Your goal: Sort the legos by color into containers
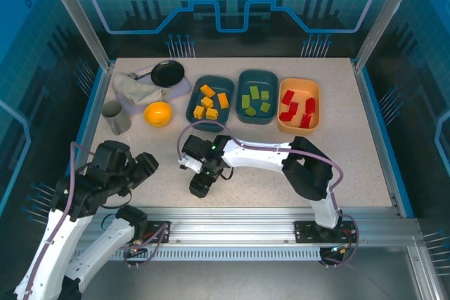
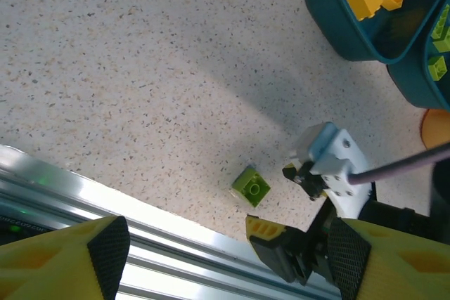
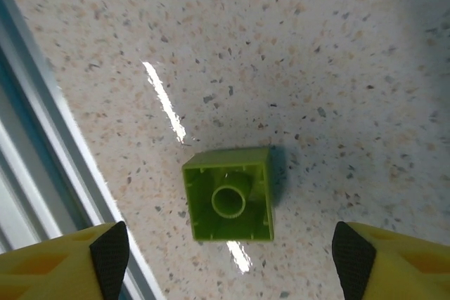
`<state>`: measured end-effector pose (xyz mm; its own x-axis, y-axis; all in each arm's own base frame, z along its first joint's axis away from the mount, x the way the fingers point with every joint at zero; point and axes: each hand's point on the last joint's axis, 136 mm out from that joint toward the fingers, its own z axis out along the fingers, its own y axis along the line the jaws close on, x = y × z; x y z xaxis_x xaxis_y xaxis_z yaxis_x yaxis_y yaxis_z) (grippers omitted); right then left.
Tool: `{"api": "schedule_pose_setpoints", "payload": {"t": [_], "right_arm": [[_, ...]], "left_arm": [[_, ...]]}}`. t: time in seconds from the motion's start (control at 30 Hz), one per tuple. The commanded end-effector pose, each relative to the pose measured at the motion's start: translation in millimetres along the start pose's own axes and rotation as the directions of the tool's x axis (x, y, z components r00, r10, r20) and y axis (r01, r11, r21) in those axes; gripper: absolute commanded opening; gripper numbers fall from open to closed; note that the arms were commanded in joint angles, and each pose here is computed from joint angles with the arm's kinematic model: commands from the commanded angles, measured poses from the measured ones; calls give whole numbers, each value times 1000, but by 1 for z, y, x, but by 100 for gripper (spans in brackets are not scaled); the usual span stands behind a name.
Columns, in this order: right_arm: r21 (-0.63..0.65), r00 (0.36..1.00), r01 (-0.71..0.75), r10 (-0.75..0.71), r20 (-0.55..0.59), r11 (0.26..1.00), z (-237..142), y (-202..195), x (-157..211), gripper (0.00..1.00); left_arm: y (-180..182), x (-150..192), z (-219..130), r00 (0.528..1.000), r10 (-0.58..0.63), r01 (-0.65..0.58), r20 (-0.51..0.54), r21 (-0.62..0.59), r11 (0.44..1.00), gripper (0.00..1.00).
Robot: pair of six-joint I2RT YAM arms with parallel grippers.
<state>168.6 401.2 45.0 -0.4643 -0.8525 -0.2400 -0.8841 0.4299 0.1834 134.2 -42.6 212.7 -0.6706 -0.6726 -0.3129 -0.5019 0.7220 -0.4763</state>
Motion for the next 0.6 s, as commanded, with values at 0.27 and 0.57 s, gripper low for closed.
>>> {"api": "schedule_pose_setpoints", "payload": {"t": [0.27, 0.57], "right_arm": [[68, 996, 49, -44, -76, 996, 24, -3, 3, 64], [100, 996, 44, -36, -79, 994, 30, -9, -2, 41]], "left_arm": [[2, -4, -5, 999, -40, 40, 26, 5, 999, 78], [-4, -3, 3, 999, -36, 36, 15, 22, 999, 78]]}}
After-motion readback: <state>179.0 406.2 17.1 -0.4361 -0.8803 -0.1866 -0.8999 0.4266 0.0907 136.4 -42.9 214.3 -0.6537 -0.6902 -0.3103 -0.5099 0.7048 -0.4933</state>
